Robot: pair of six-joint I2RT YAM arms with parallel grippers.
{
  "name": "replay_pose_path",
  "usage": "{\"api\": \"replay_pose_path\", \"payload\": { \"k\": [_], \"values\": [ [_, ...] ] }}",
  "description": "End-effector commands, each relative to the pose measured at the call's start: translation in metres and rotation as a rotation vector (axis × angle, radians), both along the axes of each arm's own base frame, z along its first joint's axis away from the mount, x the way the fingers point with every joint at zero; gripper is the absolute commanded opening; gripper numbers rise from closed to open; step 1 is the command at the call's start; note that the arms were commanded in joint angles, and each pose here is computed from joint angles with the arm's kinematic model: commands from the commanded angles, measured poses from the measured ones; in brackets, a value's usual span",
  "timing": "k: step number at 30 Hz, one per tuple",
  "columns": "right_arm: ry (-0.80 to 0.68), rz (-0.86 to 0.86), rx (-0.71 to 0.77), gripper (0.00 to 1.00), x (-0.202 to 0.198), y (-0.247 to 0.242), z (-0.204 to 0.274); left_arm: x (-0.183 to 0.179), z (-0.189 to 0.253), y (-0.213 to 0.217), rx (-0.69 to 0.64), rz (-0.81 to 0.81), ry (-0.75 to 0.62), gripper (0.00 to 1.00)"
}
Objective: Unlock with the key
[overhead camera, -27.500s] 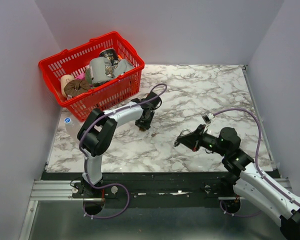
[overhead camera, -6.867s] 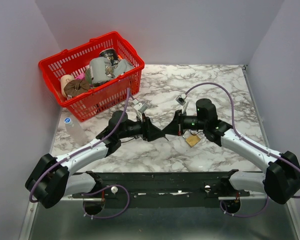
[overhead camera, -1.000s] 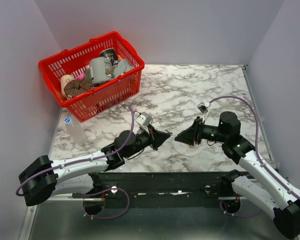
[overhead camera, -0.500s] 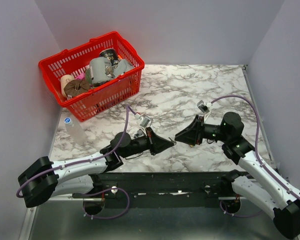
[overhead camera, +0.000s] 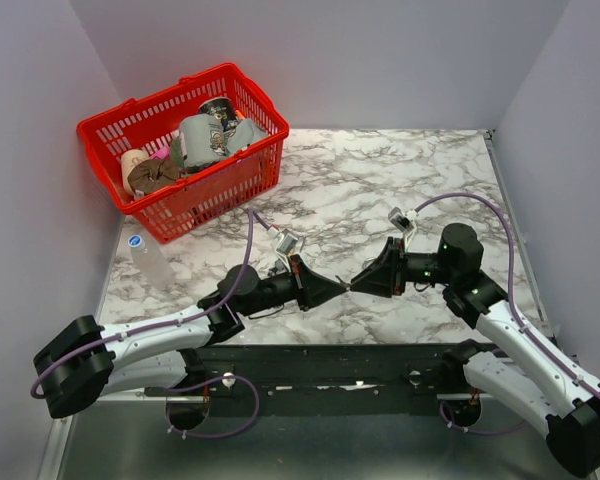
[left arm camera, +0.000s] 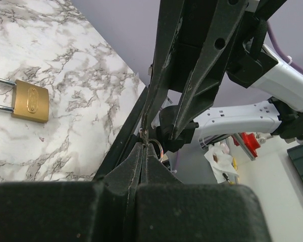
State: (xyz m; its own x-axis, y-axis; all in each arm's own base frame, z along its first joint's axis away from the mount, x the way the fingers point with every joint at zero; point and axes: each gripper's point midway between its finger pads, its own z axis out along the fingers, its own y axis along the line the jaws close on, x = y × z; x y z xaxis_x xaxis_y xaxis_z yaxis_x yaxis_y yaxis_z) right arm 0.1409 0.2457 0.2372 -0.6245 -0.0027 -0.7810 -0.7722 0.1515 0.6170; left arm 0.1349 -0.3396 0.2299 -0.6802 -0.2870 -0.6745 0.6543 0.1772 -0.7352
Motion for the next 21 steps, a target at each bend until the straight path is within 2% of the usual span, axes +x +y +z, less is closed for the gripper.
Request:
{"api": "replay_pose_path", "payload": {
  "k": [1,10,21],
  "values": [
    [0.007,0.020,-0.027,0.34,-0.0029,-0.0011,-0.0090,-0.0025,0.0157,0.0035,-0.050,-0.007,-0.033,0.00],
    [0.014,0.049,-0.016,0.35,-0.0059,0.0003,-0.0064,-0.0015,0.0150,0.0030,-0.044,-0.005,-0.031,0.00],
    [0.013,0.081,-0.002,0.31,-0.0096,0.0019,-0.0025,-0.0023,0.0151,0.0006,-0.042,-0.016,-0.032,0.00]
  ]
}}
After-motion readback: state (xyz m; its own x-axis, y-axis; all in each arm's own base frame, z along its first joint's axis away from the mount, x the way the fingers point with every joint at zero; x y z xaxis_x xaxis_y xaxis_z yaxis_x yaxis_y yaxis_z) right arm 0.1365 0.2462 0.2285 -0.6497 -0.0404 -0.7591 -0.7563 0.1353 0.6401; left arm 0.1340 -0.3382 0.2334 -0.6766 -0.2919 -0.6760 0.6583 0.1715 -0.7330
